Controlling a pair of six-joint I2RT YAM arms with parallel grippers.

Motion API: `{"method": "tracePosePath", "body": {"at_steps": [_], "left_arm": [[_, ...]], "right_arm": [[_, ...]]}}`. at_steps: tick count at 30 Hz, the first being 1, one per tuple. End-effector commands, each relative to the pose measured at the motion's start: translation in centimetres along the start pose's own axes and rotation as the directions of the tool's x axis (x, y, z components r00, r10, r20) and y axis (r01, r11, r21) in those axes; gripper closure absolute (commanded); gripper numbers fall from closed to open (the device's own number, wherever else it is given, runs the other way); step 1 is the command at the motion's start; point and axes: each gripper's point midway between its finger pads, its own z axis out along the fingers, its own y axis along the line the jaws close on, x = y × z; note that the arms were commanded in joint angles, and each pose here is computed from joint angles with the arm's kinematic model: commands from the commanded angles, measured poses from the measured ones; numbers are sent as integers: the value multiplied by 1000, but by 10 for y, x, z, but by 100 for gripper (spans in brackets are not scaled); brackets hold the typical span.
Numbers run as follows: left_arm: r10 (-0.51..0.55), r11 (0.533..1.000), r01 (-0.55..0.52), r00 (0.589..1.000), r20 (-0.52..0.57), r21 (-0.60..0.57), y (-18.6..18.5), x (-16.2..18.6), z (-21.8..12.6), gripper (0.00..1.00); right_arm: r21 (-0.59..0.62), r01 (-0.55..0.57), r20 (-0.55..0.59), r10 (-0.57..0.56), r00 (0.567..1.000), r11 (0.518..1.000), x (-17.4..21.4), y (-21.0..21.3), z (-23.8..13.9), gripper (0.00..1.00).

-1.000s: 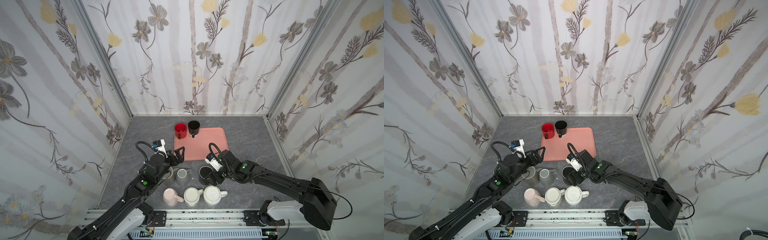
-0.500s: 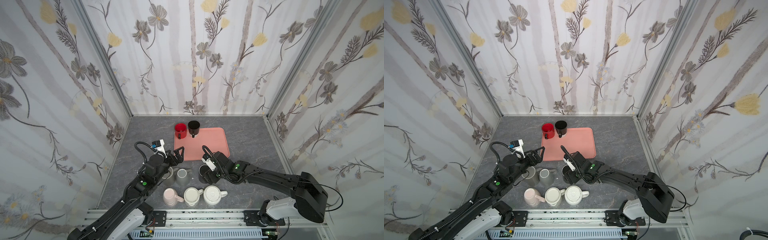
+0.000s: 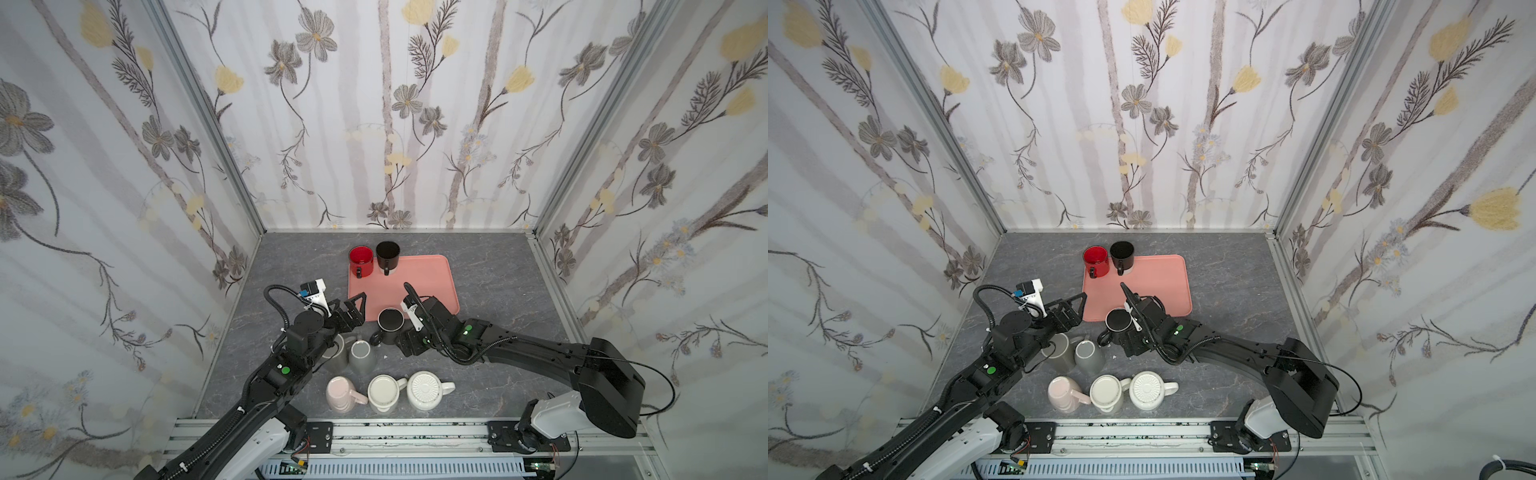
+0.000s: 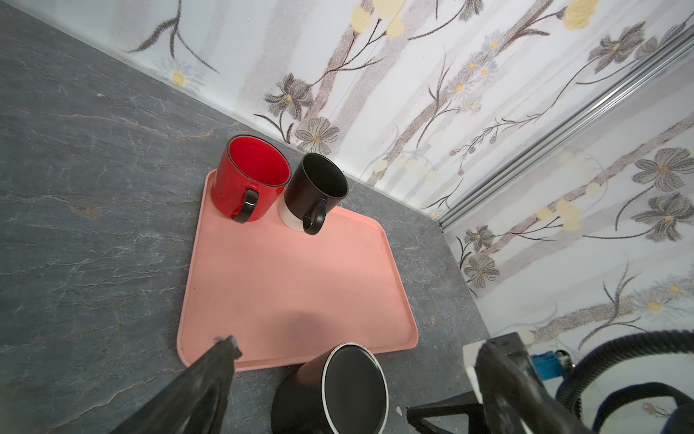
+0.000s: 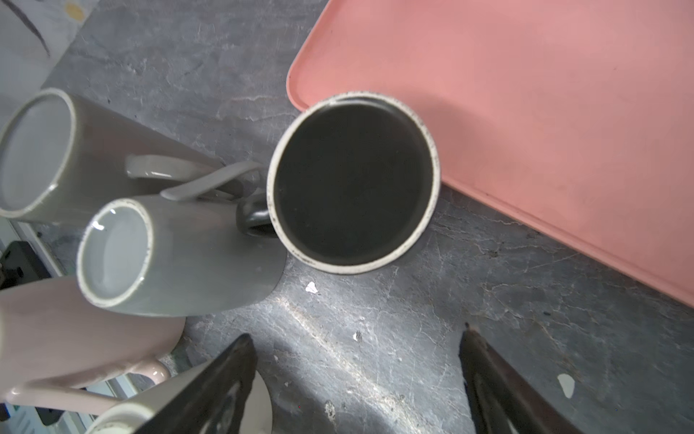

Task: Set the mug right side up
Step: 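Lift the black-and-white mug with the right gripper and carry it toward the tray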

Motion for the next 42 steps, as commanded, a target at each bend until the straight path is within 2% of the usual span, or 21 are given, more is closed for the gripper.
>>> {"method": "tracePosePath", "body": {"at_steps": [1,7,14,17,20,26,32,35,42], "left_arm": [[-3,1000,3,1000,14,-2,0,-3,-1,0],[-2,1000,2,1000,17,-13,3,-2,0,0],[2,1000,-2,1000,17,-15,4,-2,-1,0],[4,1000,-3,1000,16,-15,4,-2,-2,0],[4,1000,-4,1000,16,-14,4,-2,-2,0],[5,1000,-5,1000,19,-14,5,-1,-4,0],[5,1000,-4,1000,26,-11,5,-4,-6,0],[5,1000,-5,1000,24,-8,4,-4,-6,0],[3,1000,-3,1000,26,-1,2,-5,-7,0]], "right_arm": [[26,-59,124,55,991,998,-26,2,-12,10],[102,-194,253,164,954,976,-38,3,-18,7],[214,-154,301,85,950,965,-43,22,-5,0],[247,-111,283,38,958,963,-45,33,4,0],[324,-65,217,-7,976,944,-35,29,25,0],[376,-12,166,-55,985,927,-33,28,39,0],[424,28,81,-69,994,905,-14,18,53,0],[470,18,68,-56,996,883,-6,3,49,0],[480,-56,107,5,994,875,12,-26,16,0]]}}
